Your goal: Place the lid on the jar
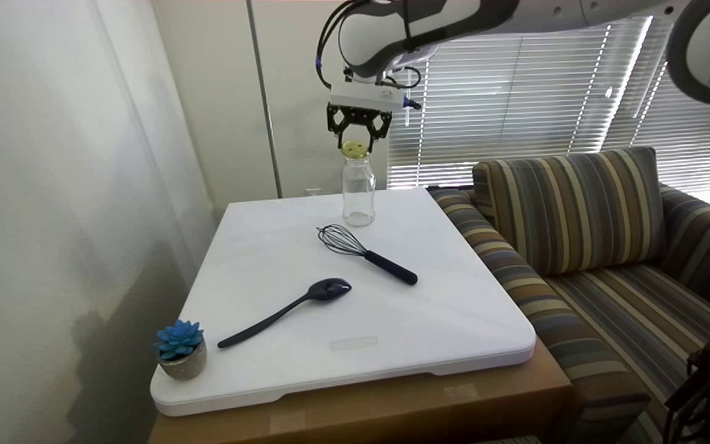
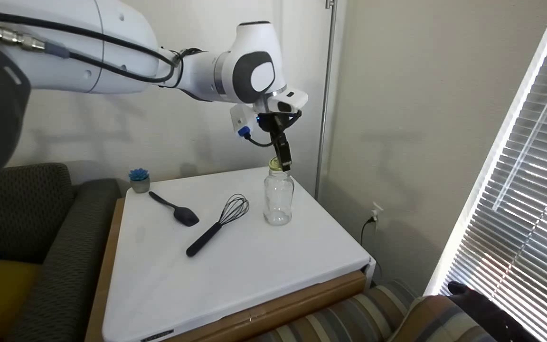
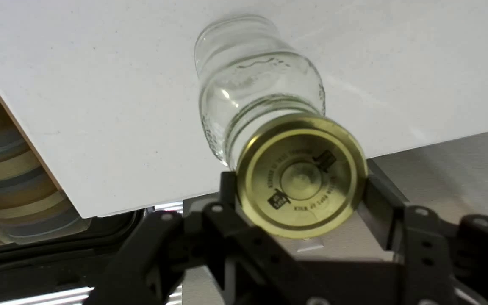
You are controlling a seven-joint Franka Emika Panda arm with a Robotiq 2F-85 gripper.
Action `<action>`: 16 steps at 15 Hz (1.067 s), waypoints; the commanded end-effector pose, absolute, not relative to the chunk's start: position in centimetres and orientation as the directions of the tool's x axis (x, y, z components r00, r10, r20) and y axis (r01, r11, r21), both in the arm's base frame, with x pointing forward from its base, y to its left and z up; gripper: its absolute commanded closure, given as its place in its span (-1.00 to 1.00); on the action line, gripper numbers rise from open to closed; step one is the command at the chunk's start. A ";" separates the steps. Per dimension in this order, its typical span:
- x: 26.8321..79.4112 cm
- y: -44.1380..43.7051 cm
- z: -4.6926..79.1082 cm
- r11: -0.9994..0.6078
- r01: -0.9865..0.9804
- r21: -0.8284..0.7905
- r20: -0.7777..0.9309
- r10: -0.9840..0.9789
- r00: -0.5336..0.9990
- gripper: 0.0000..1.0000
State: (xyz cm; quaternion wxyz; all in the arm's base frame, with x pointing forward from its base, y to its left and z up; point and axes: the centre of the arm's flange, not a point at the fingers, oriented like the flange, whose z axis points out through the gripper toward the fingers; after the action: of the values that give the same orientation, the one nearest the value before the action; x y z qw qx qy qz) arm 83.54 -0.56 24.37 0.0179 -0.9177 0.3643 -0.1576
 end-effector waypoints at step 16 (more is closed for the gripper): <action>90.9 -1.5 22.9 -0.703 -0.699 -0.130 0.253 -0.705 0.663 0.06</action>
State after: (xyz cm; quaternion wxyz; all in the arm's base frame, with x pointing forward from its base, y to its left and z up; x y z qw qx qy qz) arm 83.43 -0.85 23.61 0.0167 -0.9122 0.3802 -0.1521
